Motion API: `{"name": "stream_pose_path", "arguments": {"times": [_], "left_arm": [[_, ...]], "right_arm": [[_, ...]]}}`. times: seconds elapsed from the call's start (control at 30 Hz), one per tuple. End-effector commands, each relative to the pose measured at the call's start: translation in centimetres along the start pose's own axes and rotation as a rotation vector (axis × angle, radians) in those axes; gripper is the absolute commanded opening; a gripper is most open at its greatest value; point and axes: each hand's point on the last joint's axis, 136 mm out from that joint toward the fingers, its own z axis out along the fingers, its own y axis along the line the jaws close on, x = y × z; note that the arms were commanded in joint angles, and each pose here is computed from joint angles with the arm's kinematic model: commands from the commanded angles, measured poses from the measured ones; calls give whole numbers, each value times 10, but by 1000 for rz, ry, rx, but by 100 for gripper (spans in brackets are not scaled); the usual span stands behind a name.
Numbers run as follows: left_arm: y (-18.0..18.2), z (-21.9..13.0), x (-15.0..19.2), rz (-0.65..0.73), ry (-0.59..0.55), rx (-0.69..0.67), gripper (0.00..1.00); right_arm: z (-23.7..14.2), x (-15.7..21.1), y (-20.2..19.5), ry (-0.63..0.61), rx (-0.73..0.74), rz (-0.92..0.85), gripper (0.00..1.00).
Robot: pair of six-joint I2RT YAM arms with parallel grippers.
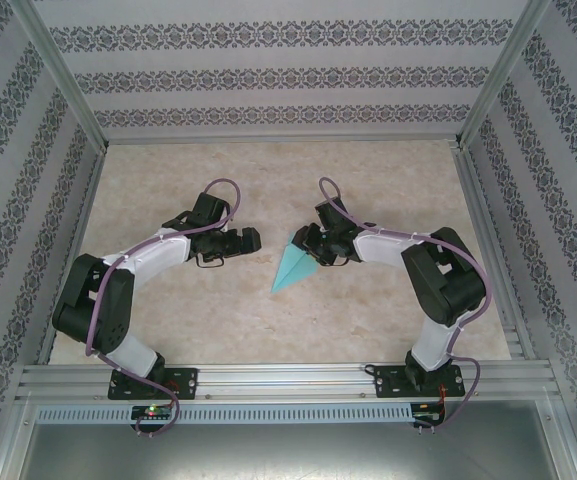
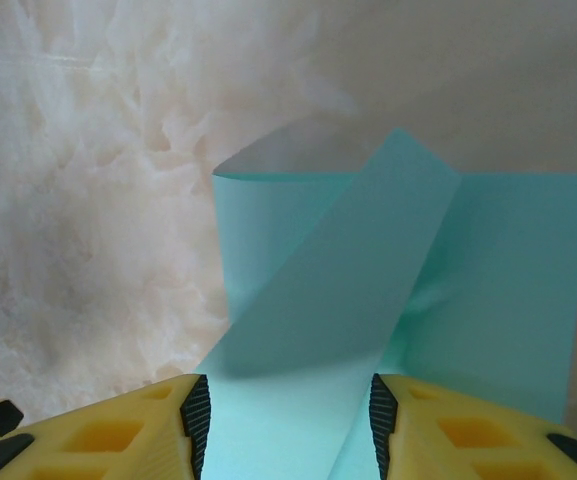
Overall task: Fold a paper plane with a square sheet of paper (pick it up from the middle)
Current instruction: Pick up the paper from the center of the table.
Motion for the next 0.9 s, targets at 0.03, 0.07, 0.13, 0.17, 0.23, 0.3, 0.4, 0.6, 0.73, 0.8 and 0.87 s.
{"name": "stream_pose_path", "arguments": {"times": [0.03,0.07,0.13,0.17,0.23,0.3,0.4,0.6,0.73,0.8,0.87], "left_arm": [[-2,-3,-6,2,7,5,100],[-3,-4,-6,4,7,6,100],[-3,-4,-6,3,8,5,100],[-3,-4,-6,3,9,6,100],[-3,-3,-6,3,10,7,100],[-3,-3,-5,2,11,8,100],[-3,-3,-5,-13,14,10,100],[-11,-3,-5,-109,39,118,100],[-20,-2,-6,-129,51,184,100],[-23,-2,-6,-131,58,208,100],[-27,-3,-5,-134,65,230,100]], "right_arm": [[7,4,10,26,-50,17,48],[6,4,12,26,-65,18,48],[7,5,14,31,-81,23,48],[7,5,15,30,-88,24,47],[8,5,19,29,-116,28,47],[9,5,21,29,-135,35,45],[12,9,19,40,-132,34,42],[16,23,18,35,-173,16,41],[14,23,26,25,-213,-9,34],[11,22,28,11,-218,-25,28],[6,20,33,-7,-234,-47,19]]}}
